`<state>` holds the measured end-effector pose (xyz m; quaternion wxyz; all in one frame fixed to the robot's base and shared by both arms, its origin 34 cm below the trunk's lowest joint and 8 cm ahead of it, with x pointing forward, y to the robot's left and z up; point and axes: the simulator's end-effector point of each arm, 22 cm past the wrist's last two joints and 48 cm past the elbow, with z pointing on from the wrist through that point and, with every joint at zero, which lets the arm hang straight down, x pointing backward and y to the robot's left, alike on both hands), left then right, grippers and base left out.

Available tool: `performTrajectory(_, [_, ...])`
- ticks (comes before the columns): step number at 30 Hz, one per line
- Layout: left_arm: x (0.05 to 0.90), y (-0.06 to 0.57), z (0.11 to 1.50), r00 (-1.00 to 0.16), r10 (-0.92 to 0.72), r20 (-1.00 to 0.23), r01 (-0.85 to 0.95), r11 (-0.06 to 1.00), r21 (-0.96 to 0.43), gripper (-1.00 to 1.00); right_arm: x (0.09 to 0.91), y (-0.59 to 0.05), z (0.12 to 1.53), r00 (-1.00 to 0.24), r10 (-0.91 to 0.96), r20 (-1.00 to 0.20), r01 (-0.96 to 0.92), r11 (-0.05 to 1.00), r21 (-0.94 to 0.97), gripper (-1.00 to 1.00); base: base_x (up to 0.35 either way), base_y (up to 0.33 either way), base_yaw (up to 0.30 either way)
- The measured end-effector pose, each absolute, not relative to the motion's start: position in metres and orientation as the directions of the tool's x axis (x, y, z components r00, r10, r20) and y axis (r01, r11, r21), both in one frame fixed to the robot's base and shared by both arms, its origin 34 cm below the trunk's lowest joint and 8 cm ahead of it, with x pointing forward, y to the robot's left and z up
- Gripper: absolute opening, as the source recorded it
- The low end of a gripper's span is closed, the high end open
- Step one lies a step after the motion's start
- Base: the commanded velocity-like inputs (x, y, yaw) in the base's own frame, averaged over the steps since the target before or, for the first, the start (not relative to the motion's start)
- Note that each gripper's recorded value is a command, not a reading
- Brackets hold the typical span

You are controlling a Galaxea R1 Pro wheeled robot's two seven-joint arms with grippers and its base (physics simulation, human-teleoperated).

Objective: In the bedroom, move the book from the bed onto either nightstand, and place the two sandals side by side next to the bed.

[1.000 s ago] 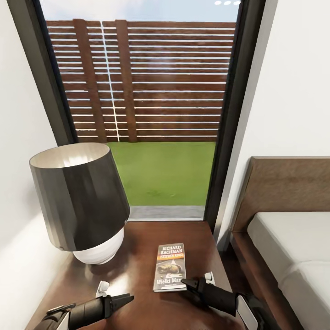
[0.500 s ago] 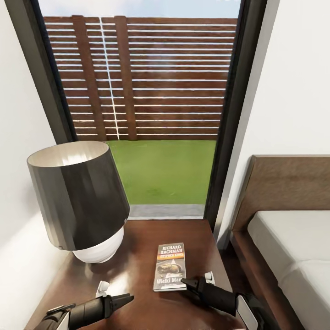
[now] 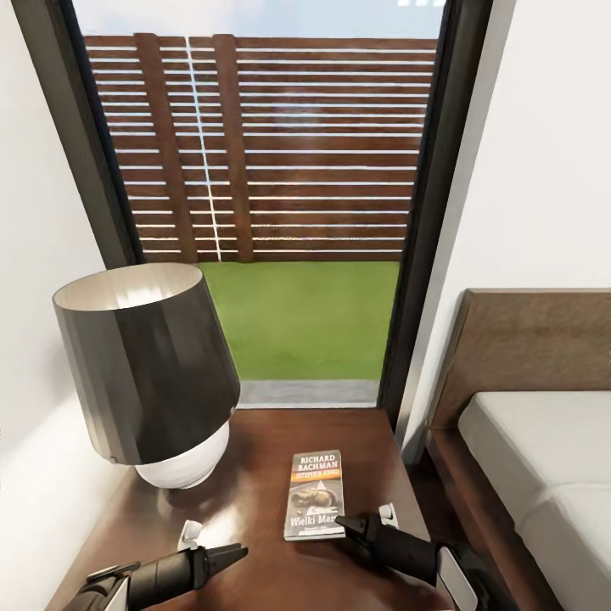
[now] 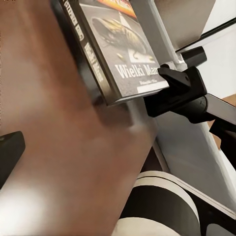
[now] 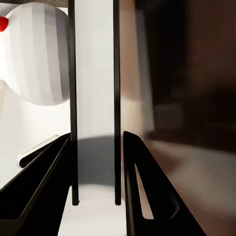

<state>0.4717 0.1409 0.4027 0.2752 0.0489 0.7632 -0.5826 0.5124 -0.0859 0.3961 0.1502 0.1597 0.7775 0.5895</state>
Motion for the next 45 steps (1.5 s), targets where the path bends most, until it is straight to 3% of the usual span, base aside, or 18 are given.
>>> performTrajectory(9, [0.4717,0.1411,0.4026,-0.844,-0.246,-0.477,0.395,0.316,-0.863,1.0,0.5126,-0.0861,0.3962,-0.904,0.426,-0.045,0.071,0.254,0.965,-1.0,0.0,0.0,0.0])
performTrajectory(10, [0.4717,0.1409,0.4026,-0.844,-0.246,-0.477,0.395,0.316,-0.863,1.0,0.5126,-0.0862,0.3962,-0.904,0.426,-0.045,0.071,0.254,0.965,1.0,0.0,0.0,0.0])
performTrajectory(28, [0.4716,0.1408,0.4029,-0.843,-0.246,-0.478,0.396,0.315,-0.862,1.0,0.5132,-0.086,0.398,-0.902,0.43,-0.038,0.075,0.243,0.967,1.0,-0.004,0.0,0.0])
performTrajectory(45, [0.4716,0.1409,0.4029,-0.843,-0.246,-0.478,0.396,0.315,-0.862,1.0,0.5143,-0.0863,0.3989,-0.9,0.434,-0.04,0.073,0.241,0.968,1.0,-0.178,0.0,0.0])
